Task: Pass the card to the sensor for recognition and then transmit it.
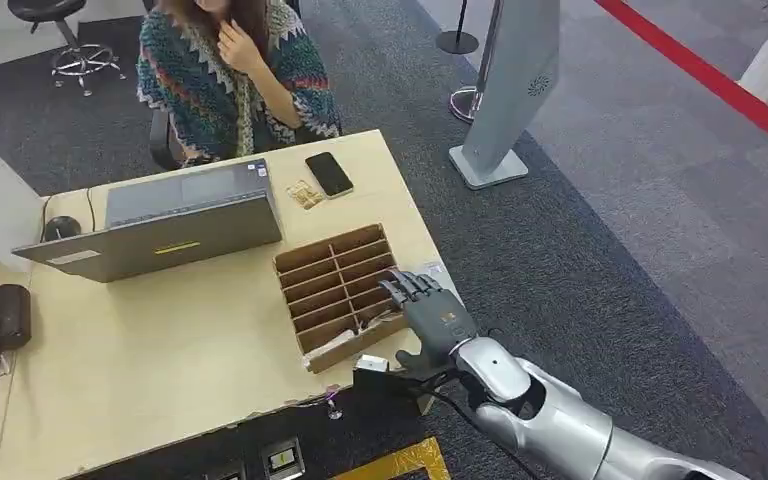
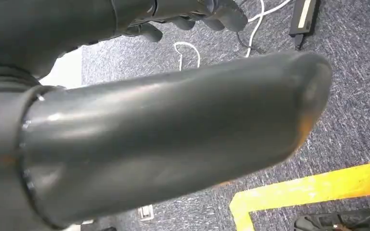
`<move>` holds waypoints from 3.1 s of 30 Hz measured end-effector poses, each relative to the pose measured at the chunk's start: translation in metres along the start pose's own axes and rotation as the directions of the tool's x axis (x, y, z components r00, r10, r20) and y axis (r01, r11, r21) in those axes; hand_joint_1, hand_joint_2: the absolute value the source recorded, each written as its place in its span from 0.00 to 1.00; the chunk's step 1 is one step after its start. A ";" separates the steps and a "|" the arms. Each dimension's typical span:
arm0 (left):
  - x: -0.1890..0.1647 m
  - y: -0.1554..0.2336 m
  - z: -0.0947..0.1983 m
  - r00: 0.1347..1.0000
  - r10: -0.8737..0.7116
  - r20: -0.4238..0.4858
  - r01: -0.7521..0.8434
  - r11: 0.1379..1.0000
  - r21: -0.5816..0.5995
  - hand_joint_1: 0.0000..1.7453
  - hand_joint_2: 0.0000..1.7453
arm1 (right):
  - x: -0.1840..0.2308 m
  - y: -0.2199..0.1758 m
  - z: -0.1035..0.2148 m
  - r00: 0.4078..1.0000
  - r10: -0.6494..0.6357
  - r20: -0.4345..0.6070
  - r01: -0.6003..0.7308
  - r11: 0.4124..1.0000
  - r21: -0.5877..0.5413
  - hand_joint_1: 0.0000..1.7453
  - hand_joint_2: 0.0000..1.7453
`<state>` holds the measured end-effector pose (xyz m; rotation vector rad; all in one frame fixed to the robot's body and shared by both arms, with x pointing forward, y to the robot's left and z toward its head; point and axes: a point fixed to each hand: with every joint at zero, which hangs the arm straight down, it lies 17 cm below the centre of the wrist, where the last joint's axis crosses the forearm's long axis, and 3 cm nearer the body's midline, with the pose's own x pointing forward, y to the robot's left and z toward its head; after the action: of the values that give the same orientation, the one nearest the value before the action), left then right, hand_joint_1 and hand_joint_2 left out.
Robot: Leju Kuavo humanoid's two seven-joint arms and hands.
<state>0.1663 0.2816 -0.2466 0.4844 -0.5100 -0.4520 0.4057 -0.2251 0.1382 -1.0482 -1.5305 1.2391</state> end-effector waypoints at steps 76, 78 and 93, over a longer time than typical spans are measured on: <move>0.011 0.007 -0.005 1.000 -0.010 0.011 0.010 1.000 0.014 0.00 0.00 | -0.011 0.016 -0.014 0.992 -0.109 -0.064 0.111 0.994 0.018 1.00 1.00; 0.011 0.007 -0.005 1.000 -0.009 0.010 0.009 1.000 0.014 0.00 0.00 | -0.011 0.017 -0.014 0.991 -0.112 -0.066 0.114 0.993 0.020 1.00 1.00; 0.011 0.004 -0.003 1.000 -0.007 0.009 0.006 1.000 0.012 0.00 0.00 | -0.011 0.020 -0.010 0.988 -0.132 -0.074 0.134 0.991 0.018 1.00 1.00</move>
<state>0.1780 0.2805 -0.2431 0.4959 -0.5205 -0.4579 0.4199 -0.2305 0.1186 -0.9501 -1.5018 1.1121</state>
